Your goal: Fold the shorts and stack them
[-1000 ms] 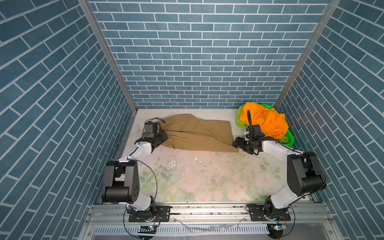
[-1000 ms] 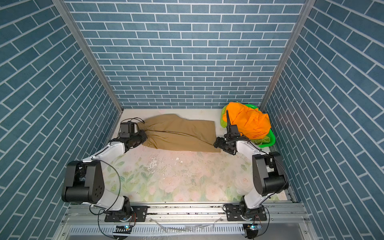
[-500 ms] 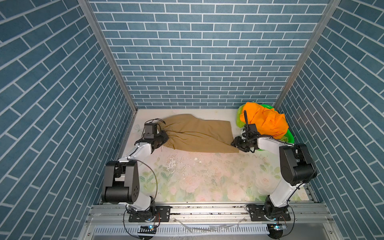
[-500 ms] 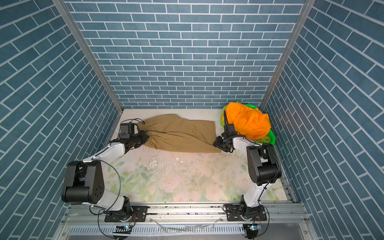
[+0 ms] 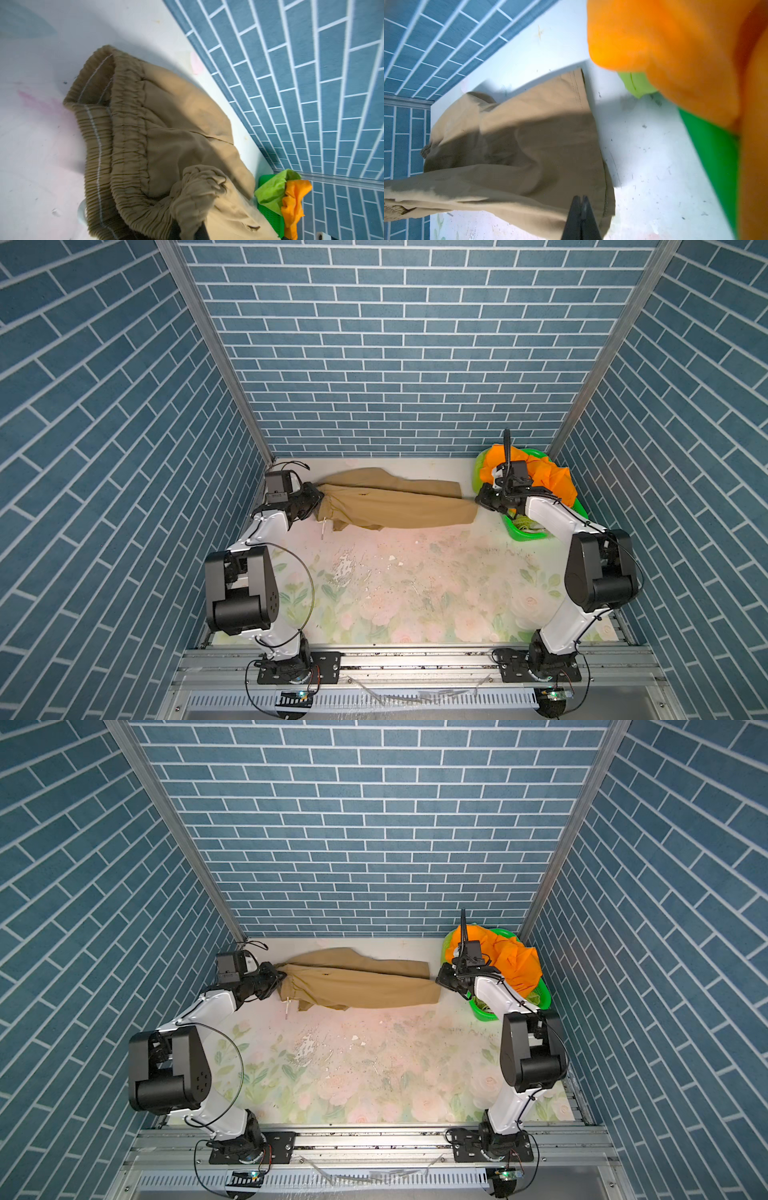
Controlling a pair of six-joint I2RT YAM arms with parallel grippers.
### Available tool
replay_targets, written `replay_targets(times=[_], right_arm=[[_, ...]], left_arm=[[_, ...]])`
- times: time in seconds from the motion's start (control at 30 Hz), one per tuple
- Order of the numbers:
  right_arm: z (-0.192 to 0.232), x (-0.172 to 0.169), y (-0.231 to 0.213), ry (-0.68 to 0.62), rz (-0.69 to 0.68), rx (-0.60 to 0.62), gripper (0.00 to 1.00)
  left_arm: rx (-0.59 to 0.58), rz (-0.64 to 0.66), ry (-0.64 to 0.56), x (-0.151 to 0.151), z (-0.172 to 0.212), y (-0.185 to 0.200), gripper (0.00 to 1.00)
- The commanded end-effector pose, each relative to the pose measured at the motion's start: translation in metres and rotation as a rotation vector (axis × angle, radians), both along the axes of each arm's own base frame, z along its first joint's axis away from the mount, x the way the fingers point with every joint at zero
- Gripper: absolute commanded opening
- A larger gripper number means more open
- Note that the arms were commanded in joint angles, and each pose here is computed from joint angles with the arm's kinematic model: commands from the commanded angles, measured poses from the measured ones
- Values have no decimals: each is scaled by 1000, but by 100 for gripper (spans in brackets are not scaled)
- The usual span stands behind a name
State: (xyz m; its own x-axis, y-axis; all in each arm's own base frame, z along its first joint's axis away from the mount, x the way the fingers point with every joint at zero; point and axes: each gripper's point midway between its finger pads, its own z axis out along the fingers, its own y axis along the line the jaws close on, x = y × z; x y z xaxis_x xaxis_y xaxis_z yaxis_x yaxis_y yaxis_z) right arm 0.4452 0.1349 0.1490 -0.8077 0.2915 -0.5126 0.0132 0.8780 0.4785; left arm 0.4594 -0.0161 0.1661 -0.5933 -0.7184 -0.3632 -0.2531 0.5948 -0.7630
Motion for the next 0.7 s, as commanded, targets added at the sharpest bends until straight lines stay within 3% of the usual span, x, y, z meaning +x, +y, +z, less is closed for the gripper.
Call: replay_targets(times=[0.0, 0.23, 0.3, 0.57, 0.67], right_arm=[[-2, -21, -14, -14, 15, -106, 0], [-94, -88, -25, 170, 32, -183, 0], [-100, -98, -27, 198, 20, -172, 7], [-68, -111, -24, 200, -106, -46, 81], [-69, -112, -5, 207, -168, 68, 94]], left_arm=[[-60, -4, -25, -3, 5, -4, 0], [-93, 58, 75, -50, -60, -4, 0], [-116, 59, 83, -54, -69, -7, 0], [-93, 78, 82, -63, -60, -3, 0], [-105, 90, 71, -64, -56, -3, 0]])
